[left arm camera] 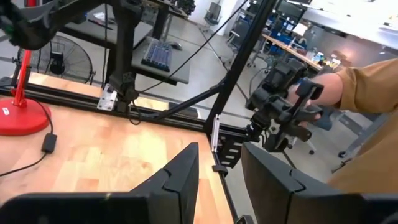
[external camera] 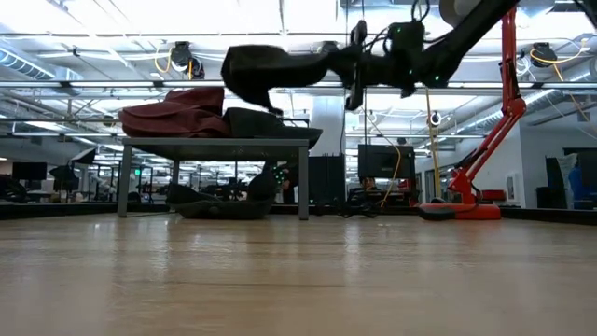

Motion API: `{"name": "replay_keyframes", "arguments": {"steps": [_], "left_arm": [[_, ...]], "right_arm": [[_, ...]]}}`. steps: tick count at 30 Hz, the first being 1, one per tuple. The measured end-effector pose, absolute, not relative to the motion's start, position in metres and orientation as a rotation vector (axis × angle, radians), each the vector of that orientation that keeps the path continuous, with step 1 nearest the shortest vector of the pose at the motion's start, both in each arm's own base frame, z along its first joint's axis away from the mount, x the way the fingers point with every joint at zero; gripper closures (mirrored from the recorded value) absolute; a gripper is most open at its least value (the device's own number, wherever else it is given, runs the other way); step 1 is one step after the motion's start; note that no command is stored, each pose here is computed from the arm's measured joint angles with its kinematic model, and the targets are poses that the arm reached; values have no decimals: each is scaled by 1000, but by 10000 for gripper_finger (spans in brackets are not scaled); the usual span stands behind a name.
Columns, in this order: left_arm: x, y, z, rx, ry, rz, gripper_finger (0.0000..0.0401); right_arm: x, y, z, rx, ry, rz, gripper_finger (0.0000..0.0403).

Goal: Pick & Place hat
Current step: Stack the right black cap on top of the black cap on the shelf

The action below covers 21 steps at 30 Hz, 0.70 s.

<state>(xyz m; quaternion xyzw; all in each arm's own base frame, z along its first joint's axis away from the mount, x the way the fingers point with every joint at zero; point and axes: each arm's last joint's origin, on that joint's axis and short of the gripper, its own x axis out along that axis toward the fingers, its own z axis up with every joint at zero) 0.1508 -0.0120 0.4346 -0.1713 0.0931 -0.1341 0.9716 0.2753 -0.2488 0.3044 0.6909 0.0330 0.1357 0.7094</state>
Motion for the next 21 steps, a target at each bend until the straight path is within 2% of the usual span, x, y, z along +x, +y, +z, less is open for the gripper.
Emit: {"name": "replay_keyframes", "arguments": {"steps": [21], "left_arm": [[151,-12,432,-332,209,-263,279]], "right_arm": [[297,-281,236,1634,206,220,398]]}}
